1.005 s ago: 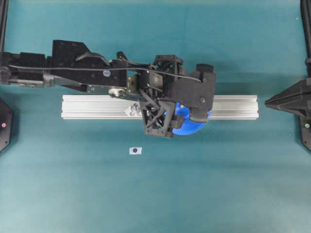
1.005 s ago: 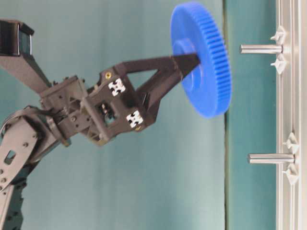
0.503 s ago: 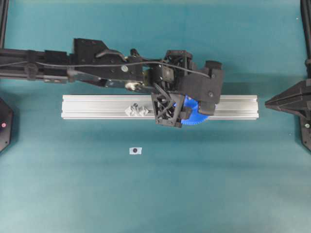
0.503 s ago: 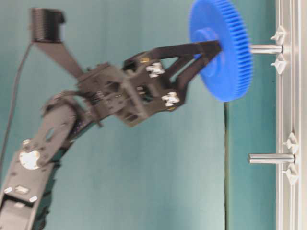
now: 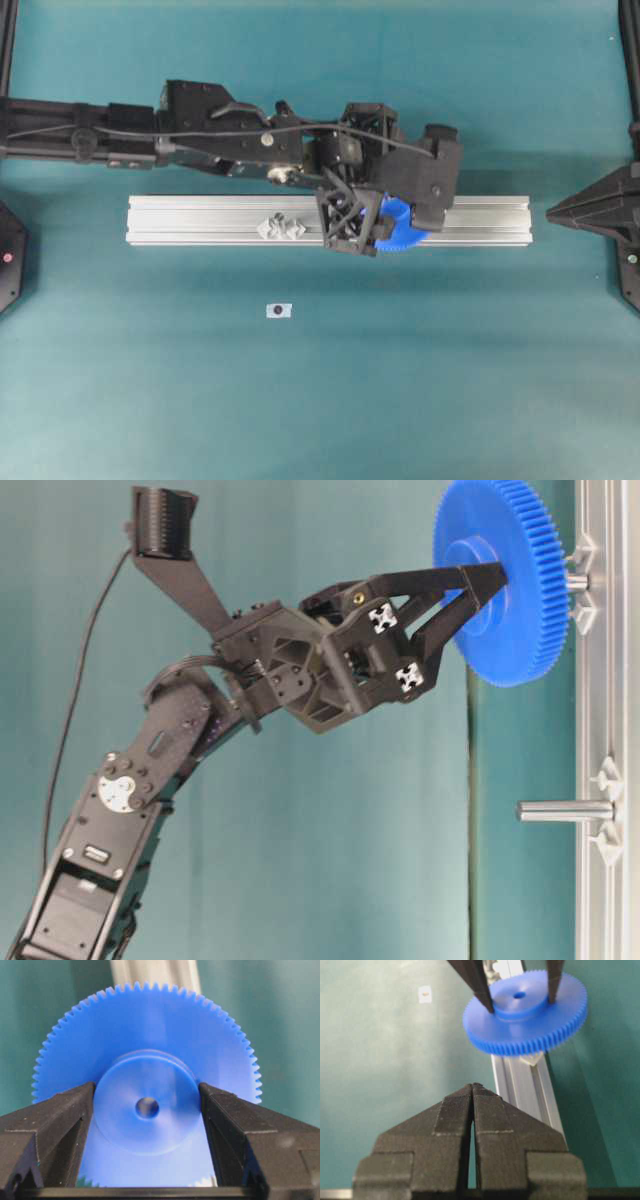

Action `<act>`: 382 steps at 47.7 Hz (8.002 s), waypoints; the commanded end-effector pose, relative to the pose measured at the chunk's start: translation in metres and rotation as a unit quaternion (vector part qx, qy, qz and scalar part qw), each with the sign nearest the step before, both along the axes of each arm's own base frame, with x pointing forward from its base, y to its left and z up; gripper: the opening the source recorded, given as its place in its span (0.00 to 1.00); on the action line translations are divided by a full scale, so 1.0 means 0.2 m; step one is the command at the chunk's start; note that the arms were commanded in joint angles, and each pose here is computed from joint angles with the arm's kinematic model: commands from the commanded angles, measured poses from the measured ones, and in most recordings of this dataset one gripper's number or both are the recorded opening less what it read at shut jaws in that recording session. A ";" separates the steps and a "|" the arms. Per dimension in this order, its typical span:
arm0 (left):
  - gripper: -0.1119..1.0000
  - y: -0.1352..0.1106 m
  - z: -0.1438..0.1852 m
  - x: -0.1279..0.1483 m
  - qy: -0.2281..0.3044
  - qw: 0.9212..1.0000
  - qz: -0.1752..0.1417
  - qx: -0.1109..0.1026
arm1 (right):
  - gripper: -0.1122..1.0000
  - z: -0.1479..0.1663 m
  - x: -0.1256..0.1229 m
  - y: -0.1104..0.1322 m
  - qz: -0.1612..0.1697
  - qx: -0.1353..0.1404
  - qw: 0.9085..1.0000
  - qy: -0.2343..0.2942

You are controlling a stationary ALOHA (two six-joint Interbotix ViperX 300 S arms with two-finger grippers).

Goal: Find the location of the shaft and insert the large gear.

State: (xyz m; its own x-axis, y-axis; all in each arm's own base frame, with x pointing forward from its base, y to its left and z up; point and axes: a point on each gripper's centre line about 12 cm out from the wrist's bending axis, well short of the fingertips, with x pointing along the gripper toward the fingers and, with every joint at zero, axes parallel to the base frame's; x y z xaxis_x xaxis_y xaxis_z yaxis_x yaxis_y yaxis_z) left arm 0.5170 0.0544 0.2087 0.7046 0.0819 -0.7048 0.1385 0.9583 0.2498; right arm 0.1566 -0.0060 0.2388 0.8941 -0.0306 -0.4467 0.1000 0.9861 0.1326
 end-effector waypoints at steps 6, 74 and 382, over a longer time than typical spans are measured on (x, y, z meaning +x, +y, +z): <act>0.74 0.02 0.07 0.03 -0.023 1.000 0.003 0.004 | 0.12 0.02 0.01 0.00 -0.003 0.004 1.000 -0.008; 0.86 0.08 0.12 0.02 -0.001 1.000 0.018 -0.001 | 0.12 0.01 0.01 0.00 -0.012 0.021 1.000 -0.013; 0.73 -0.21 0.46 -1.22 -0.235 0.960 0.063 -0.137 | 0.12 -0.03 -0.04 0.00 -0.015 0.021 0.999 -0.024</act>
State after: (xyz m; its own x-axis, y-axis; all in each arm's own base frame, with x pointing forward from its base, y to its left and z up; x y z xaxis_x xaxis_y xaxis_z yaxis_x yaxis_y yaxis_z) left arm 0.2737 0.0129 0.2910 0.9368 0.0455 -0.3470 -0.0525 0.9986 -0.0108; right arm 0.1470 -0.0063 0.2289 0.9084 -0.0377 -0.4164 0.1198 0.9776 0.1728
